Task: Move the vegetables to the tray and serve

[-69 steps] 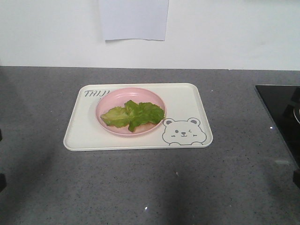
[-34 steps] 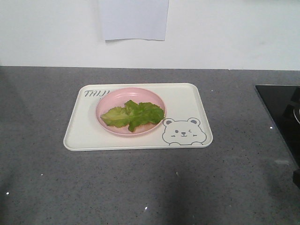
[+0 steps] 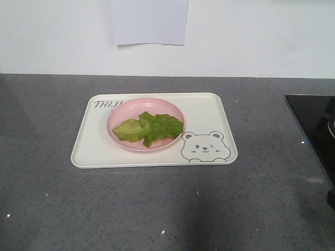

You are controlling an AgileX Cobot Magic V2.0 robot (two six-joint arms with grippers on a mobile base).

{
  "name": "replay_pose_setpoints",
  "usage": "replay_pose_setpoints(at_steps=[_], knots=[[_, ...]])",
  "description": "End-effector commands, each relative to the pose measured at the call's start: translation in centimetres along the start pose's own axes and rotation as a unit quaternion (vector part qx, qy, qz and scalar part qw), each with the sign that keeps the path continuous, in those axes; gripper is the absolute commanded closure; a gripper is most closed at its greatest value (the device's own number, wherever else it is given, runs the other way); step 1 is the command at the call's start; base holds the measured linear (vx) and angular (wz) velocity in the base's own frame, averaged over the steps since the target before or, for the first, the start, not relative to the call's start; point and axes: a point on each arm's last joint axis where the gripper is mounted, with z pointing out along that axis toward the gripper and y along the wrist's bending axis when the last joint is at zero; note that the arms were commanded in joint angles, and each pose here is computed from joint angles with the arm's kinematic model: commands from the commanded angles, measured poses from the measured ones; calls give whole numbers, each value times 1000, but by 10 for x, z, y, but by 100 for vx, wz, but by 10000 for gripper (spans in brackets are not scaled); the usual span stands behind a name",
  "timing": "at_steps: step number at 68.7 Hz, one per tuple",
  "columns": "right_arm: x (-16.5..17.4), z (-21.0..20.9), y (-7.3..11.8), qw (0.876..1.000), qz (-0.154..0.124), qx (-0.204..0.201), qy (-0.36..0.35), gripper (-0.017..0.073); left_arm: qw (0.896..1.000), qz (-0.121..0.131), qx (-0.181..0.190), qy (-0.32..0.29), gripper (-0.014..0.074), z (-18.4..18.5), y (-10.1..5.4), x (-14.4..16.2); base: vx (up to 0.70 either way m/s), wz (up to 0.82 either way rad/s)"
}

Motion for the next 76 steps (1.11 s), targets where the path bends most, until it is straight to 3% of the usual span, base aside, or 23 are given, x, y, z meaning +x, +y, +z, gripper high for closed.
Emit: replay_pose_setpoints(at_steps=[1,20,31,76], knots=[[-15,-3,-3,999,-3,11,-46,568,1000,-5,7,-27,601,1,-1,-3,0,0],[-15,-3,-3,999,-3,11,-46,568,999,-16,8,-27,601,1,-1,-3,0,0],[-15,-3,-3,999,-3,11,-46,568,999,12,9,-32,601,1,-1,-3,0,0],[-15,-3,-3,999,-3,11,-46,568,999,5,9,-41,601,1,-1,-5,0,0]])
